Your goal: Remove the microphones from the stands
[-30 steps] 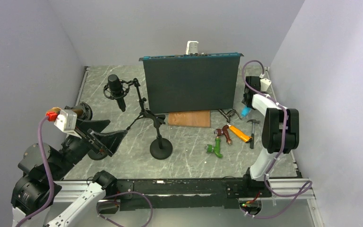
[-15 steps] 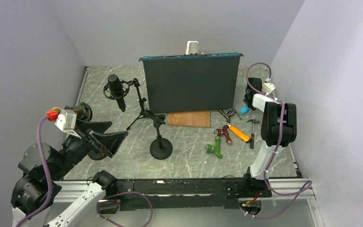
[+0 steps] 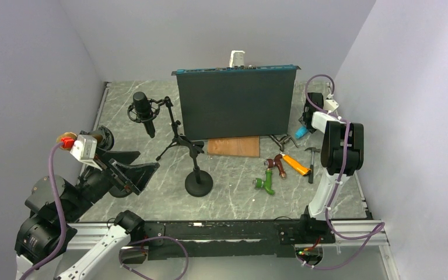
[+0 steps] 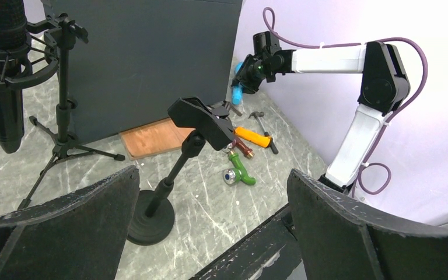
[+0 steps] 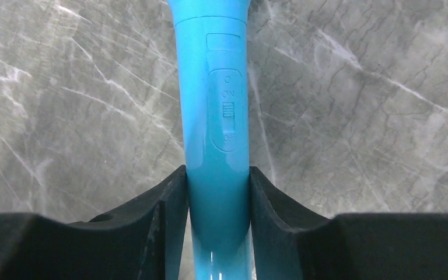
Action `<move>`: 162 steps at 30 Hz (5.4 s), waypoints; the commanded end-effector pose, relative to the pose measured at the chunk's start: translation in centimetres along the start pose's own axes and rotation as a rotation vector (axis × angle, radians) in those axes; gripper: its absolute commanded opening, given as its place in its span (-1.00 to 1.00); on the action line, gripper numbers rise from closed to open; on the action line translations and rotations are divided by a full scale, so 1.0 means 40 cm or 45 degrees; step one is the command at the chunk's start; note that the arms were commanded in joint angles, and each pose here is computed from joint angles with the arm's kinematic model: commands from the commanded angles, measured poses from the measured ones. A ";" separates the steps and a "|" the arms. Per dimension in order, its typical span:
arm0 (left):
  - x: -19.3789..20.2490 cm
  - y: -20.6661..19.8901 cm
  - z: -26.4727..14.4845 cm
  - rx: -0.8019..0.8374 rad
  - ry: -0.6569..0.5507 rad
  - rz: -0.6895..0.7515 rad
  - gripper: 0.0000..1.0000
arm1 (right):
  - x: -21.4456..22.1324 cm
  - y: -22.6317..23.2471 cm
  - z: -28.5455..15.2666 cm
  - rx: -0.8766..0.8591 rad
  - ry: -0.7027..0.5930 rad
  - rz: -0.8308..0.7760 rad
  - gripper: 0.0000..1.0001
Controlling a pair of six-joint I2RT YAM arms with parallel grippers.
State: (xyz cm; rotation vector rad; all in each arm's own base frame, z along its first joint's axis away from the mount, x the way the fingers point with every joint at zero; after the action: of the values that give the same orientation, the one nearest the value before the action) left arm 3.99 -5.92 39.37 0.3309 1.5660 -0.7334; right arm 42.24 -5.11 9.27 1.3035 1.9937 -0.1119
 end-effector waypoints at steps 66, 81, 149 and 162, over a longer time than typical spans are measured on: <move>0.043 -0.004 0.147 0.148 0.153 -0.104 0.98 | 0.370 0.142 -1.137 -2.301 1.017 -0.844 1.00; 0.040 0.007 0.165 0.108 0.178 -0.060 0.98 | 0.453 0.152 -1.114 -2.126 1.032 -0.920 0.71; 0.398 0.116 0.209 -0.169 0.592 -0.286 0.66 | 0.329 0.005 -1.104 -1.771 0.527 -0.942 1.00; 0.615 0.207 0.305 -0.580 0.820 -0.522 -0.04 | 0.266 -0.093 -1.073 -1.774 0.484 -0.789 1.00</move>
State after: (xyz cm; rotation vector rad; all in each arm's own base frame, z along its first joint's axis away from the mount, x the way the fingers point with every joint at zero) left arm 12.67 -11.98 13.67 0.0017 2.4621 -0.6315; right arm 14.46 20.94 32.25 -0.2378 1.9700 1.1021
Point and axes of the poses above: each gripper's point midway between its finger pads, its own z axis out along the fingers, its own y axis along the line the jaws close on, x = y × z, the point moved 9 cm from there along -z, back along the fingers, and after that the axes turned 12 degrees about z, right-handed, at the moved point
